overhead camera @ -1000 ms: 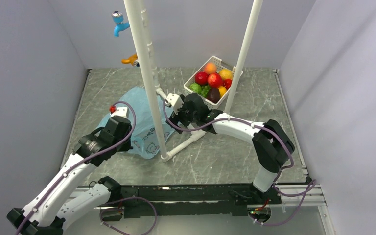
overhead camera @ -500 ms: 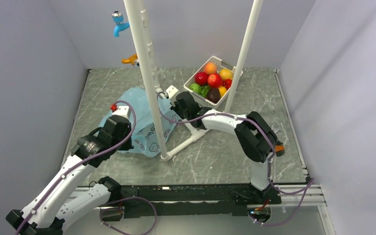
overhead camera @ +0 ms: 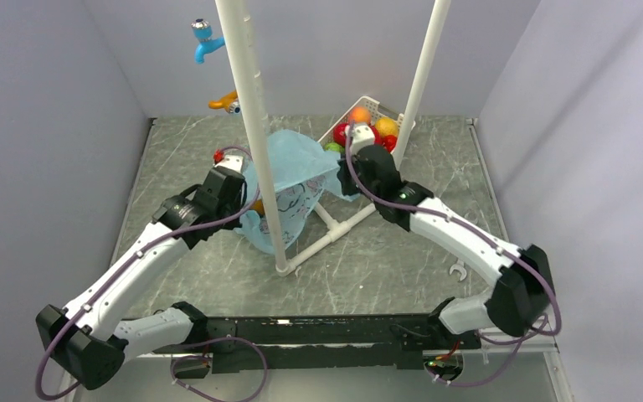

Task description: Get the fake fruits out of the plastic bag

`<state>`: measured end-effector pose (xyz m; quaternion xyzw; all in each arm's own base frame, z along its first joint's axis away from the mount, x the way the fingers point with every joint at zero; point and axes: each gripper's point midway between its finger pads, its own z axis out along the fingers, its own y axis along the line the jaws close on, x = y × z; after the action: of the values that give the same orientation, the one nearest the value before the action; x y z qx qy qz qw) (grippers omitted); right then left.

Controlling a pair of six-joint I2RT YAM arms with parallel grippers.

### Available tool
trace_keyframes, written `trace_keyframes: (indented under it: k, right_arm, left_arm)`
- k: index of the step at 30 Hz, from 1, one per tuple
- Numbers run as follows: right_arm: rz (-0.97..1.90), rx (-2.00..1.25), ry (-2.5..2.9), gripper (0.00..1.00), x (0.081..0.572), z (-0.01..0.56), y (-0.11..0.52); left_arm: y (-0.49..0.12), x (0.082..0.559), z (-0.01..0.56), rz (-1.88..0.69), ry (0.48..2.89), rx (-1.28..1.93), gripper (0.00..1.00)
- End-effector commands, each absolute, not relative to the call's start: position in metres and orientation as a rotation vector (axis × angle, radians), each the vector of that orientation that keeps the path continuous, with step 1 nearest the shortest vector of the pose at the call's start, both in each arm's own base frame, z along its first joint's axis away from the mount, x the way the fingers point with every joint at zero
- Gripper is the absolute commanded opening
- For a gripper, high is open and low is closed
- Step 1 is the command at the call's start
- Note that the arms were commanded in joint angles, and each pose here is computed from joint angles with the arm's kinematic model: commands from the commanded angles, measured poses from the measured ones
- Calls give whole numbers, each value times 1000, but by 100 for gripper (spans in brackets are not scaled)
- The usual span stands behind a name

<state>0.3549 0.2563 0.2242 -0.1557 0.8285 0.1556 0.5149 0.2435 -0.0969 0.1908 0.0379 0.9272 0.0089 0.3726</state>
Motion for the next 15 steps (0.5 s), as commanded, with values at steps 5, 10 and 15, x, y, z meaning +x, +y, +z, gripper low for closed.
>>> trace_keyframes:
  k: [5, 10, 15]
  right_arm:
    - [512, -347, 2160, 33, 305, 177, 246]
    - [491, -414, 2157, 78, 283, 198, 239]
    - [606, -503, 2100, 92, 245, 219, 245]
  left_arm:
    - [-113, 205, 163, -169, 2497, 224, 0]
    - [-131, 189, 148, -346, 2513, 236, 0]
    - [-133, 191, 151, -364, 2495, 227, 0]
